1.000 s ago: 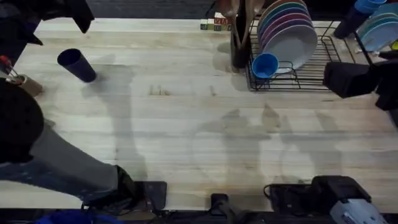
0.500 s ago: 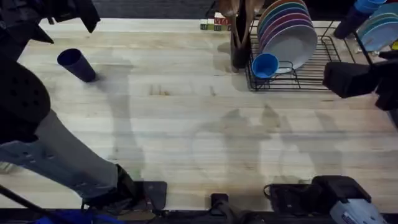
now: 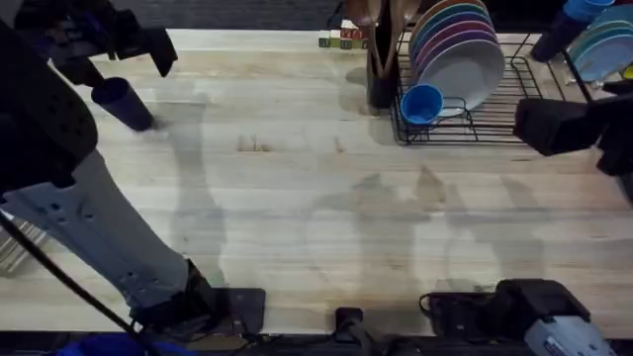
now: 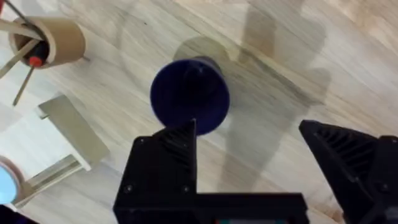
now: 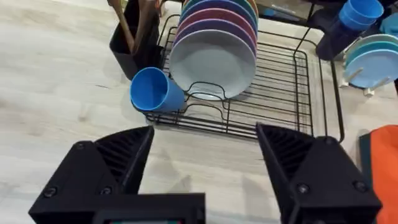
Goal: Pick up the cup on the table and put them onto the rack.
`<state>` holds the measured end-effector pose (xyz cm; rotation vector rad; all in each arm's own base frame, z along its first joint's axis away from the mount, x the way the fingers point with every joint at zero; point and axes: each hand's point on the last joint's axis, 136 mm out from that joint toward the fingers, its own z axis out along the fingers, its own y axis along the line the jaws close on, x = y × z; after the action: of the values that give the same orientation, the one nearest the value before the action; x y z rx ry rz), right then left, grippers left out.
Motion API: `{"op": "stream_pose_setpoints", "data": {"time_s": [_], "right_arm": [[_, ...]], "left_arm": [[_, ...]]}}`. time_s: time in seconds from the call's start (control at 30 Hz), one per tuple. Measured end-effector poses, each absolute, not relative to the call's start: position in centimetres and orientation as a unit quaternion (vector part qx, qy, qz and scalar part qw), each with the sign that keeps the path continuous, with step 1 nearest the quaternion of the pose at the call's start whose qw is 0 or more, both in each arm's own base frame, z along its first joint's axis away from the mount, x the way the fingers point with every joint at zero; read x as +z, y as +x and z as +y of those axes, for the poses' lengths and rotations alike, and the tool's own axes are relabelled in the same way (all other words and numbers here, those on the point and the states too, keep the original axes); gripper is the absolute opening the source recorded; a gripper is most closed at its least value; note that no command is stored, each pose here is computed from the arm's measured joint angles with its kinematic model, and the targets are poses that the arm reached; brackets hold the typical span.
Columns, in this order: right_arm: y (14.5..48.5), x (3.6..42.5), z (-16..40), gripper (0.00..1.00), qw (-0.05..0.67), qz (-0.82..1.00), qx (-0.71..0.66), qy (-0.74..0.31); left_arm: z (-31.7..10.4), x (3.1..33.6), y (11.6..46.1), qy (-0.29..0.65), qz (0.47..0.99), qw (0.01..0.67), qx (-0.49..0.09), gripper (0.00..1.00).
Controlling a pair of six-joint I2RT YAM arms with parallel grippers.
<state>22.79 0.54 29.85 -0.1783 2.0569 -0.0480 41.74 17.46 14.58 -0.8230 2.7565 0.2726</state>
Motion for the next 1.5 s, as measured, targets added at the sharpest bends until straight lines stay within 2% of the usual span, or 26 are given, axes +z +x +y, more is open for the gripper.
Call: {"op": "stream_pose_setpoints", "data": {"time_s": [0.33, 0.73, 0.9, 1.0, 1.17, 1.2, 1.3, 1.37, 1.5], "right_arm": [[22.8, 29.9, 0.5, 0.996, 0.513, 0.855, -0.02, -0.074], [22.8, 29.9, 0.5, 0.996, 0.513, 0.855, -0.02, -0.074], [22.8, 29.9, 0.5, 0.996, 0.513, 0.855, -0.02, -0.074], [22.8, 29.9, 0.5, 0.996, 0.513, 0.855, -0.02, -0.074], [22.8, 29.8, 0.5, 0.996, 0.512, 0.855, -0.02, -0.074], [22.8, 29.9, 0.5, 0.996, 0.513, 0.855, -0.02, -0.074], [22.8, 29.9, 0.5, 0.996, 0.513, 0.855, -0.02, -0.074], [22.8, 29.8, 0.5, 0.996, 0.512, 0.855, -0.02, -0.074], [22.8, 29.8, 0.5, 0.996, 0.513, 0.855, -0.02, -0.074]], "left_arm": [[17.7, 12.5, 42.5, -0.282, 0.948, 0.114, 0.093, 0.993], [17.8, 12.2, 42.8, -0.282, 0.948, 0.117, 0.093, 0.993], [17.7, 10.6, 42.7, -0.281, 0.951, 0.097, 0.091, 0.978], [17.7, 9.9, 42.7, -0.28, 0.952, 0.089, 0.09, 0.902], [17.7, 9.9, 42.7, -0.278, 0.952, 0.088, 0.089, 0.509], [17.6, 9.9, 42.6, -0.279, 0.952, 0.087, 0.089, 0.381], [17.7, 9.9, 42.6, -0.278, 0.953, 0.086, 0.089, 0.105], [17.9, 10.1, 42.5, -0.276, 0.952, 0.086, 0.099, 0.049], [18.2, 10.3, 42.4, -0.279, 0.951, 0.087, 0.099, 0.043]]}}
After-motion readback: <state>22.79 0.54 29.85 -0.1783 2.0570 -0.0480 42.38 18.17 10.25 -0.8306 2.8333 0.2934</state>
